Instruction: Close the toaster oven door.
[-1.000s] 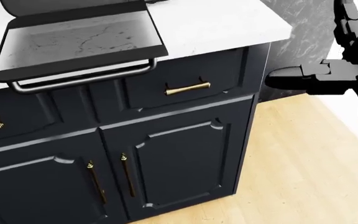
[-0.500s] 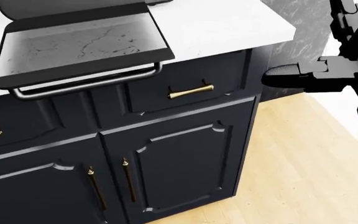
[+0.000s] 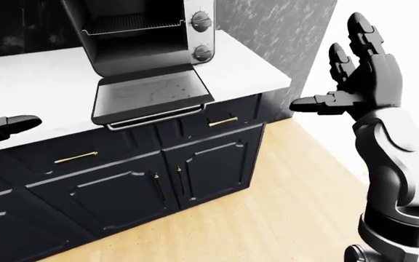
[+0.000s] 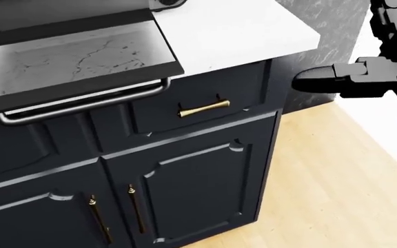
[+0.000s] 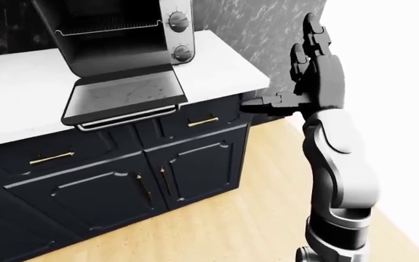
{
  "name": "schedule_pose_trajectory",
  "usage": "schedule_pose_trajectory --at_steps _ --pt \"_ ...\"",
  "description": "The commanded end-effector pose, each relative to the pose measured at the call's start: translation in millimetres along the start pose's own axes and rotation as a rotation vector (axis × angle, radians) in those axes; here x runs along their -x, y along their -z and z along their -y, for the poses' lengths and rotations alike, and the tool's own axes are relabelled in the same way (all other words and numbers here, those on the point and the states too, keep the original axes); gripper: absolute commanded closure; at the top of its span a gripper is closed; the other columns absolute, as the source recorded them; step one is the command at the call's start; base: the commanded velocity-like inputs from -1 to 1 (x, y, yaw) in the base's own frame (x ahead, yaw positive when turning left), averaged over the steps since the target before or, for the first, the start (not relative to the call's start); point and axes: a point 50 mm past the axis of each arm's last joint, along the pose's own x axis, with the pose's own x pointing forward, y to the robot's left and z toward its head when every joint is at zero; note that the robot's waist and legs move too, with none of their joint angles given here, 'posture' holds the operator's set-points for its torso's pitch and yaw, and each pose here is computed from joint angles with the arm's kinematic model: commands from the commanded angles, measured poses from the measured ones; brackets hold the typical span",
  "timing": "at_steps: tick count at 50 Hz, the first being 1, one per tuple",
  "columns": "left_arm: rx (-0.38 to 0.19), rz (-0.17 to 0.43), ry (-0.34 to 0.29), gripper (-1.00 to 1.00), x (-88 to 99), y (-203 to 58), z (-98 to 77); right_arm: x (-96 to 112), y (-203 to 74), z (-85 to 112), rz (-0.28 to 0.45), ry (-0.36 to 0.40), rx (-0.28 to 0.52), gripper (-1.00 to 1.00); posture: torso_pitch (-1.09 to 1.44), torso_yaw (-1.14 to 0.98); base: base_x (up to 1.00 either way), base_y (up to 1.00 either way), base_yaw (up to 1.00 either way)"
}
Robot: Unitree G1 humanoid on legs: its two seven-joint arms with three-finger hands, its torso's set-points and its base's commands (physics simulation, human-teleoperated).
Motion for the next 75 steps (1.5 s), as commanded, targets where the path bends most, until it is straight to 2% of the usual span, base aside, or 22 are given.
schedule_pose_trajectory --at_steps 1,75 --pt "-0.014 0.090 -0.006 -1.00 -2.4 -22.1 -3.6 -0.7 -14.0 -1.0 0.068 -0.002 0.007 -1.00 0.00 0.00 0.09 0.00 0.00" --pt "-0.016 0.093 -0.017 -1.00 -2.5 -23.5 -7.5 0.5 -13.3 -3.2 0.062 -0.012 0.006 -1.00 0.00 0.00 0.09 0.04 0.00"
